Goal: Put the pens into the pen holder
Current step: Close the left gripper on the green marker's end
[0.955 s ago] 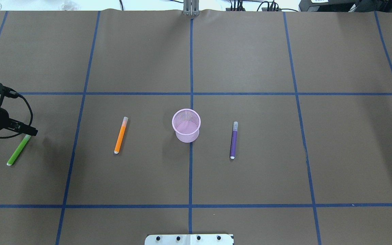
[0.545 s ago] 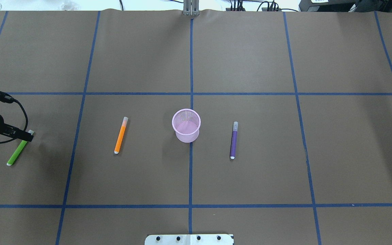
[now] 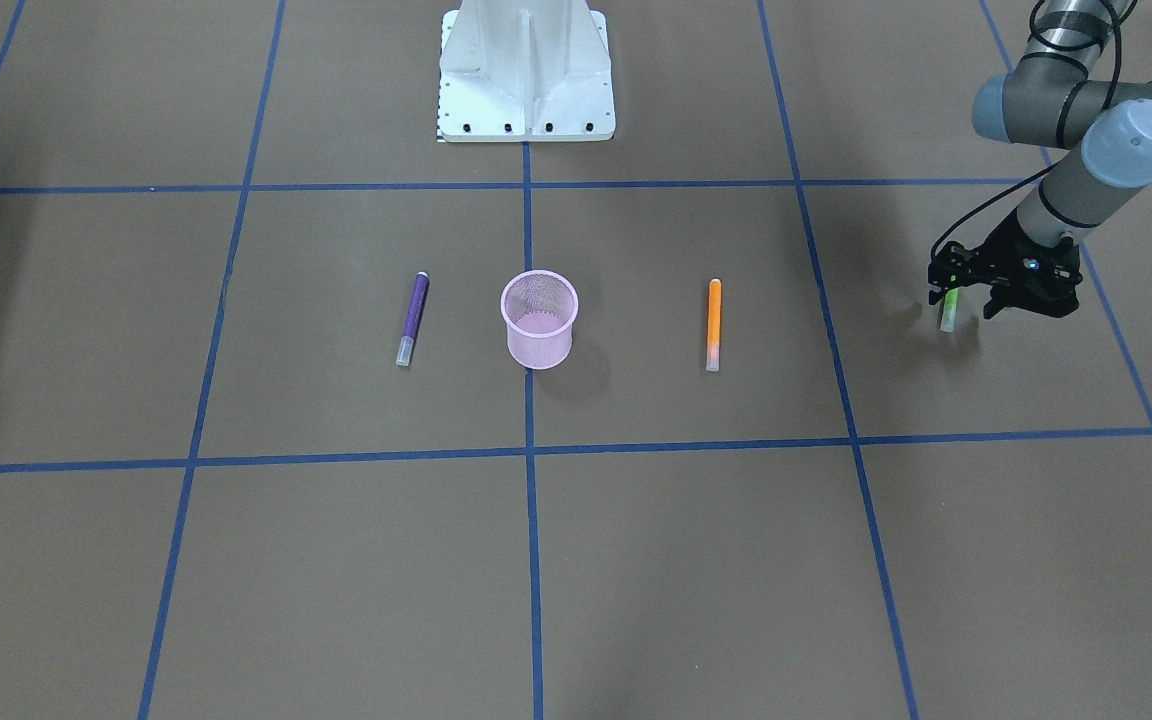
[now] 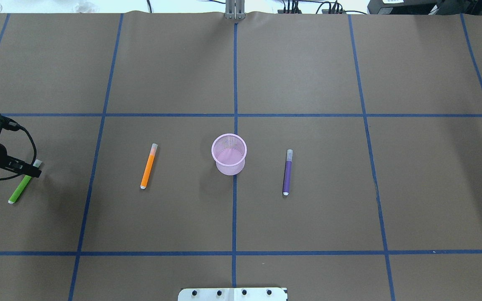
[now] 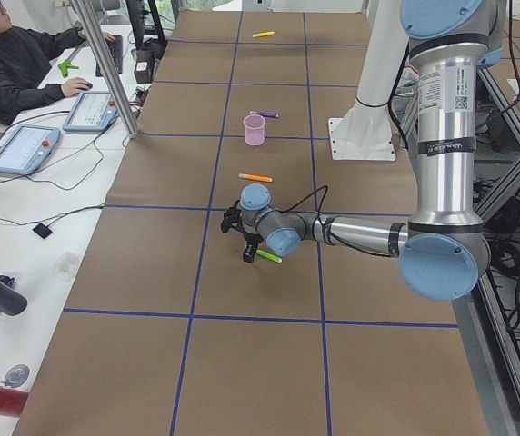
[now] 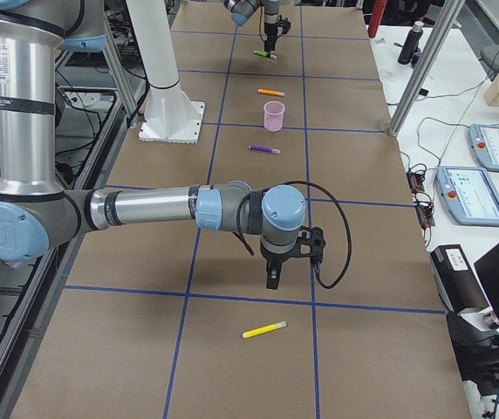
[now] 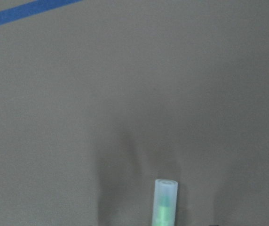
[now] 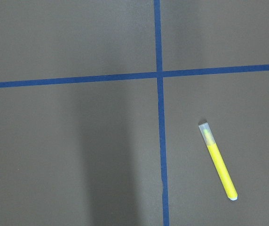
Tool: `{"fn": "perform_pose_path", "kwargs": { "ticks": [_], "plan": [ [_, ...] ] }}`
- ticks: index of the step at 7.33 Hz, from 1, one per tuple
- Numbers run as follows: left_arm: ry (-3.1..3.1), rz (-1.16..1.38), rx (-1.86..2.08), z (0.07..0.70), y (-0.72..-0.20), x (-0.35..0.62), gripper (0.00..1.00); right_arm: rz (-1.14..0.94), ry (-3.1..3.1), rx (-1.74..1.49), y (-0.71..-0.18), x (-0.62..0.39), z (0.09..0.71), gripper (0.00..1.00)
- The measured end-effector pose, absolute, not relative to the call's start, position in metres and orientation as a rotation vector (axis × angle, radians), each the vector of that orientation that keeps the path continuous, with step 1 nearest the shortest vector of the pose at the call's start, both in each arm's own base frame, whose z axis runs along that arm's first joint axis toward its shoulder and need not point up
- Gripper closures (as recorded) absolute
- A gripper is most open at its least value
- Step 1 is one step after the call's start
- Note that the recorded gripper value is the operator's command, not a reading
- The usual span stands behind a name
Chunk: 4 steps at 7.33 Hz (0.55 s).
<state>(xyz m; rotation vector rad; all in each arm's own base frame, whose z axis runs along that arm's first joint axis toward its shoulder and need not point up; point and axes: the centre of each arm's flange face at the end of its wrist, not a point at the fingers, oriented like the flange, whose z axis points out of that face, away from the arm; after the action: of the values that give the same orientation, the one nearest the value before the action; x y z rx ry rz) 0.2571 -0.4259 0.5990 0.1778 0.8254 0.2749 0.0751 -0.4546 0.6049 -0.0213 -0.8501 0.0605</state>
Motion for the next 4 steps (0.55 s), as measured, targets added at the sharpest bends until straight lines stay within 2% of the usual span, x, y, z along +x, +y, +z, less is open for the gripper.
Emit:
{"fn": "perform_pose_path", "kwargs": {
  "ticks": [2,4],
  "plan": [
    [0.824,0.276,0.175,0.5993,-0.4253,0.258,0.41,0.06,-0.85,-0.021,-0.4547,0.0751,0.605,0.01],
    [0.823,0.277,0.173,0.5996,-0.4249,0.2584,0.53,0.06,-0.85,-0.021,-0.4547,0.0751,0.6051,0.01]
  ]
}}
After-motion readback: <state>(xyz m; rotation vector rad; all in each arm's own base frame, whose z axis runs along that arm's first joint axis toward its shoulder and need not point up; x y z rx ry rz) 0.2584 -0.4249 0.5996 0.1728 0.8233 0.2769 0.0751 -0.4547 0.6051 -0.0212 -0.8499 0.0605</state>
